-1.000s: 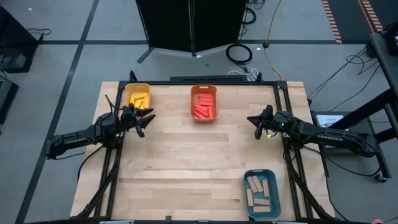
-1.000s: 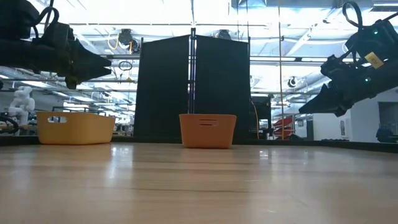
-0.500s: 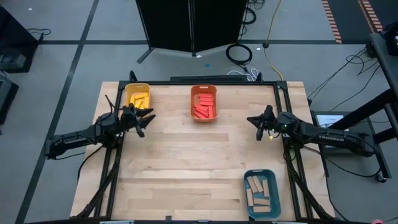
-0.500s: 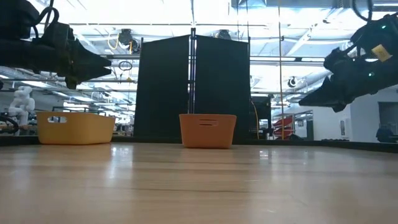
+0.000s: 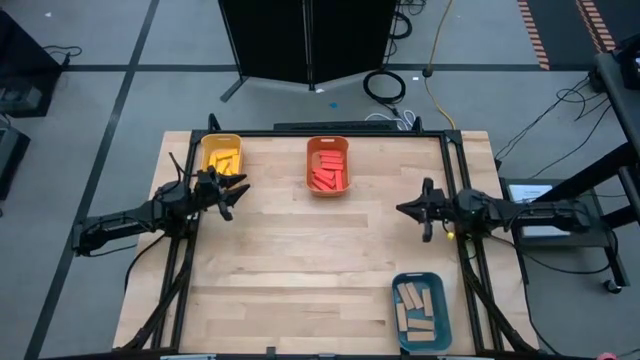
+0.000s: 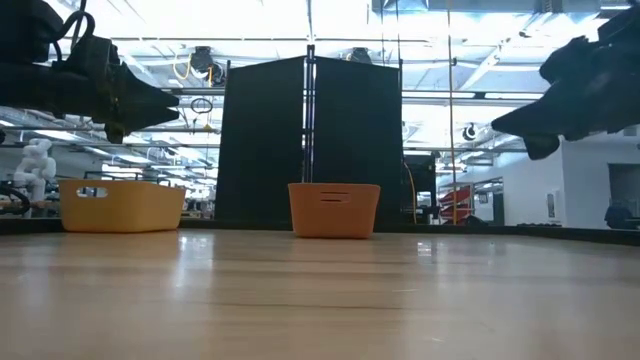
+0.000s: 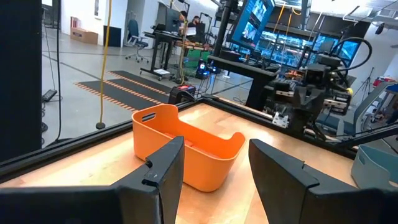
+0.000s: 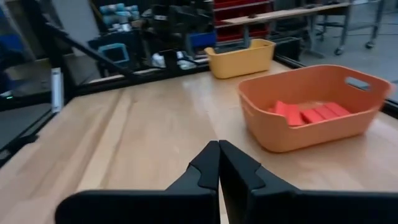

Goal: Sort blocks
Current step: Return to Home Position

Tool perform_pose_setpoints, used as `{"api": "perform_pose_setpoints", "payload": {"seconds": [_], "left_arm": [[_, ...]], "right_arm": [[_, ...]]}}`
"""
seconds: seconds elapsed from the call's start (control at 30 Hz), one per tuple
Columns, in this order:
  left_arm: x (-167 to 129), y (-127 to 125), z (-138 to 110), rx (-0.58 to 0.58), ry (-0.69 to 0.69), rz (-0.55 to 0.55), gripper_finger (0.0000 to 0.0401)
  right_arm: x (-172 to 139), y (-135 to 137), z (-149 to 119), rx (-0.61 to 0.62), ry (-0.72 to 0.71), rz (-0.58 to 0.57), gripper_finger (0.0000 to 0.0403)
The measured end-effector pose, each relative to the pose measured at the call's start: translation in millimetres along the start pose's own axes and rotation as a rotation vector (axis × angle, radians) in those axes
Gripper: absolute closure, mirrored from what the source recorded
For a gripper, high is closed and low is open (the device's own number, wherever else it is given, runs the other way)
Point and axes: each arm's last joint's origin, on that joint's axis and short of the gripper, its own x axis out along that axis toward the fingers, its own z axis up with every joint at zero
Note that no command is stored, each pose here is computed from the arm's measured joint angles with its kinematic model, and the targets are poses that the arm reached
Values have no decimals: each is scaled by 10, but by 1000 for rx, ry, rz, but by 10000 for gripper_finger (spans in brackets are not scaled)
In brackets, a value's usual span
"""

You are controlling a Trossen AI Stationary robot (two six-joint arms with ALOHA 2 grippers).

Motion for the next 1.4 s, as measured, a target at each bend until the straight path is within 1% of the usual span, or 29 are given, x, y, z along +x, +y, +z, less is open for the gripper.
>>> {"api": "perform_pose_setpoints", "payload": {"seconds": [0.17, 0.27, 1.4], "left_arm": [[0, 0, 0, 0, 0, 0, 225], [0, 0, 0, 0, 0, 0, 225], [0, 0, 0, 0, 0, 0, 225]], "right_arm": [[-10, 76, -14, -9, 12, 71, 403], [-12, 99, -21, -12, 19, 93, 403], [-11, 103, -23, -13, 20, 95, 403]]}}
